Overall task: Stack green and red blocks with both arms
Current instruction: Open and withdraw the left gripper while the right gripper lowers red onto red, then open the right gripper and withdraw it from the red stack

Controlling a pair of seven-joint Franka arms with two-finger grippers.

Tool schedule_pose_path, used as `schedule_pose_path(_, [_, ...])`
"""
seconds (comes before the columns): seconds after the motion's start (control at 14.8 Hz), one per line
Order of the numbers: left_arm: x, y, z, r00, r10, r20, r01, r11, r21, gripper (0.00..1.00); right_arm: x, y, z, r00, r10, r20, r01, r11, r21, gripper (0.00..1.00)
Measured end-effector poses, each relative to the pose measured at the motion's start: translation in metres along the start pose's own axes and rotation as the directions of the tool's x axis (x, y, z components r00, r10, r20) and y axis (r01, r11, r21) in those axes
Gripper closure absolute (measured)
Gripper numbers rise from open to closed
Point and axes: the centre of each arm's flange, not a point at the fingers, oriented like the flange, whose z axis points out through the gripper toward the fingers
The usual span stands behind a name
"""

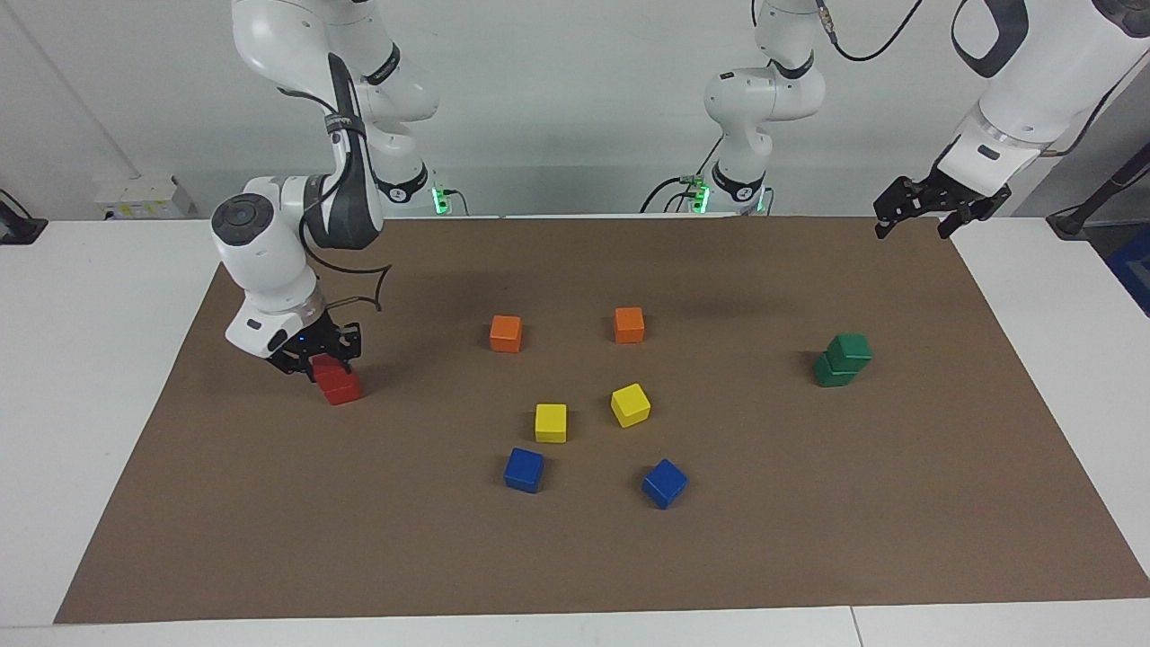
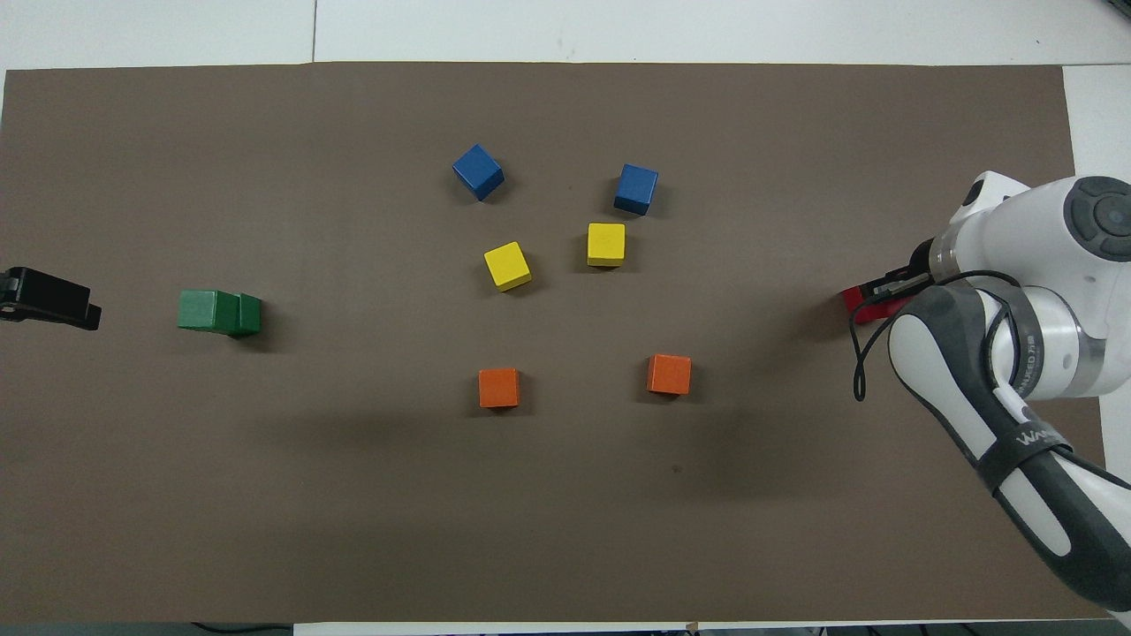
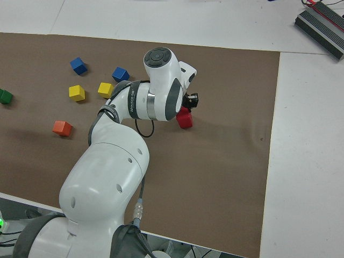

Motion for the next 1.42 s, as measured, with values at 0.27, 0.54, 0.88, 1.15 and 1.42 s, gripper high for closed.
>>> schedule_pose_path(0.27, [-0.001,0.0,-0.002,1.0,0.0,-0.004,0.0,1.0,0.0,0.0,0.0,0.0,0.0,1.0,0.015,-0.001,-0.015,1.0,0.0,0.37])
schedule_pose_path(0.54, [-0.001,0.0,-0.002,1.0,0.0,-0.004,0.0,1.0,0.0,0.0,0.001,0.0,-0.001,1.0,0.021,-0.003,-0.021,1.0,-0.001,0.0])
schedule_pose_path(0.88, [-0.001,0.0,-0.002,1.0,0.0,-0.004,0.0,1.0,0.0,0.0,0.016,0.001,-0.037,0.995,0.09,-0.041,-0.091,0.996,-0.009,0.0])
schedule_pose_path(1.15, [-0.001,0.0,-0.002,1.0,0.0,-0.004,0.0,1.0,0.0,0.0,0.024,-0.015,-0.156,0.991,0.099,-0.085,-0.101,0.995,-0.021,0.0])
schedule_pose_path(1.42, [-0.001,0.0,-0.002,1.0,0.0,-0.004,0.0,1.0,0.0,0.0,0.01,-0.017,-0.212,0.988,0.104,-0.116,-0.109,0.994,-0.031,0.0])
